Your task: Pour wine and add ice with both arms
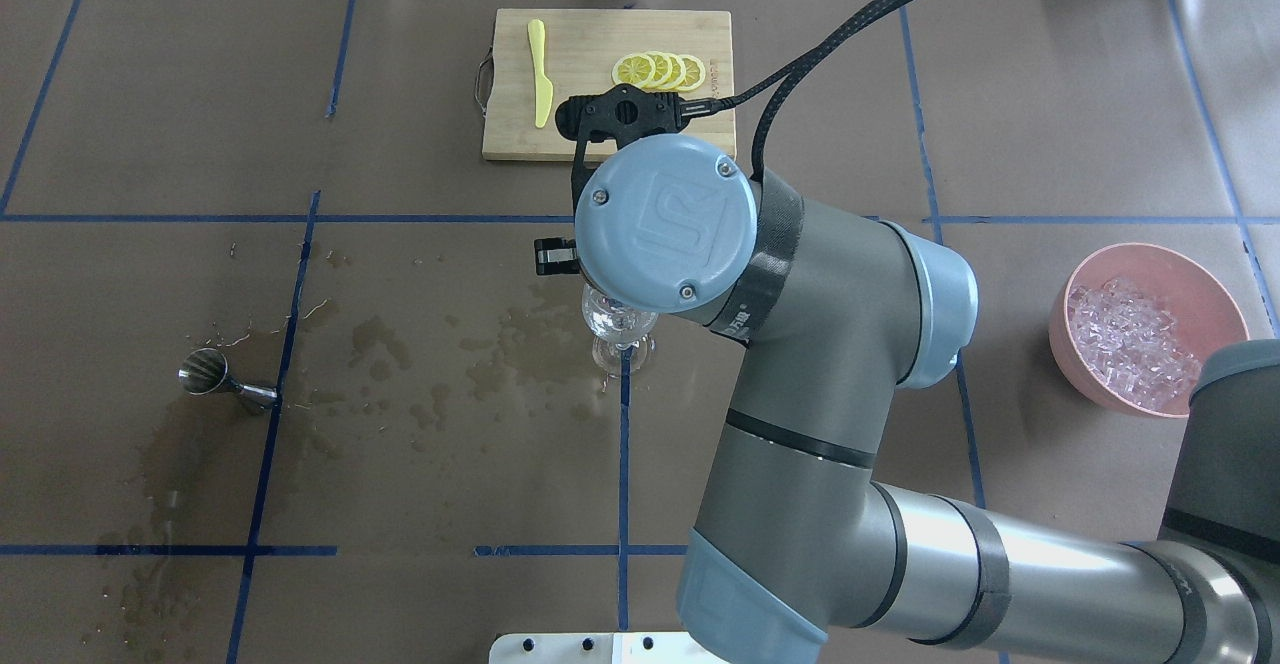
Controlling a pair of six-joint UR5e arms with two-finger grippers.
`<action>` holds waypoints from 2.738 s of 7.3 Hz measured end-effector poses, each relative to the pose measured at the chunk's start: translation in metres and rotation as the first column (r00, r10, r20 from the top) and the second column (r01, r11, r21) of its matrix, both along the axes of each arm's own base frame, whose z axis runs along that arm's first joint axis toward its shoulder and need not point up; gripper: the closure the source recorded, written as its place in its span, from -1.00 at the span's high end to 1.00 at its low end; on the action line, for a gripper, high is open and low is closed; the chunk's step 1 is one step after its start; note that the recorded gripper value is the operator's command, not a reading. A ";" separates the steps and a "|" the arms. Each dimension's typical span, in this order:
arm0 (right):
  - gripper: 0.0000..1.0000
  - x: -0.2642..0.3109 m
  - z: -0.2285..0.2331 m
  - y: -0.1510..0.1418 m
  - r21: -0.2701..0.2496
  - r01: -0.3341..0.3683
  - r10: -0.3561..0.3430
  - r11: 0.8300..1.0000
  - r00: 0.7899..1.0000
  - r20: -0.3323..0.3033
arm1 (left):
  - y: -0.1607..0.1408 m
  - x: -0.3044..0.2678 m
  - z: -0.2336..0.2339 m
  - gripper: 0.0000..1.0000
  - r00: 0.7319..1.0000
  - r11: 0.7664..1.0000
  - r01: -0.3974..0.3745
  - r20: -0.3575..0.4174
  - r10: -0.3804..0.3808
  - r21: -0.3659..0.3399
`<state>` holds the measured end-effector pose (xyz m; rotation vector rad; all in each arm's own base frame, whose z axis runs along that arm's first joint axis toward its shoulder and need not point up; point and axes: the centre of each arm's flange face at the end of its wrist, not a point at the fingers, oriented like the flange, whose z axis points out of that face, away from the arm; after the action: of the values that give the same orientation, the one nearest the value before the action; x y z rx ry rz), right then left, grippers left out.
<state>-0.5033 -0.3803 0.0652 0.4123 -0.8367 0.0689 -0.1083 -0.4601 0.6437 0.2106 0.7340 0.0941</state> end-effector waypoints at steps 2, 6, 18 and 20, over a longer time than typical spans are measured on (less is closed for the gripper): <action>0.90 -0.005 0.005 0.003 -0.001 0.002 -0.002 1.000 1.000 -0.015 | 0.000 0.000 0.001 1.00 1.000 1.000 0.000 0.000 0.000 -0.001; 1.00 -0.004 0.009 0.004 -0.014 0.007 -0.008 1.000 0.999 -0.043 | 0.000 0.000 0.001 1.00 1.000 1.000 0.000 0.000 0.000 -0.003; 1.00 0.357 0.302 -0.153 -0.040 0.443 -0.438 0.896 0.862 -0.256 | -0.003 0.041 -0.003 1.00 0.996 0.995 -0.089 -0.005 0.088 -0.049; 1.00 0.432 0.383 -0.140 -0.088 0.476 -0.481 0.875 0.834 -0.271 | -0.002 0.041 -0.002 1.00 0.996 0.995 -0.089 -0.005 0.089 -0.052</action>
<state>-0.0714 -0.5204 0.4482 0.1785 -0.6304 -0.4444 -0.0668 -0.4616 0.6415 0.1278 0.7476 0.1593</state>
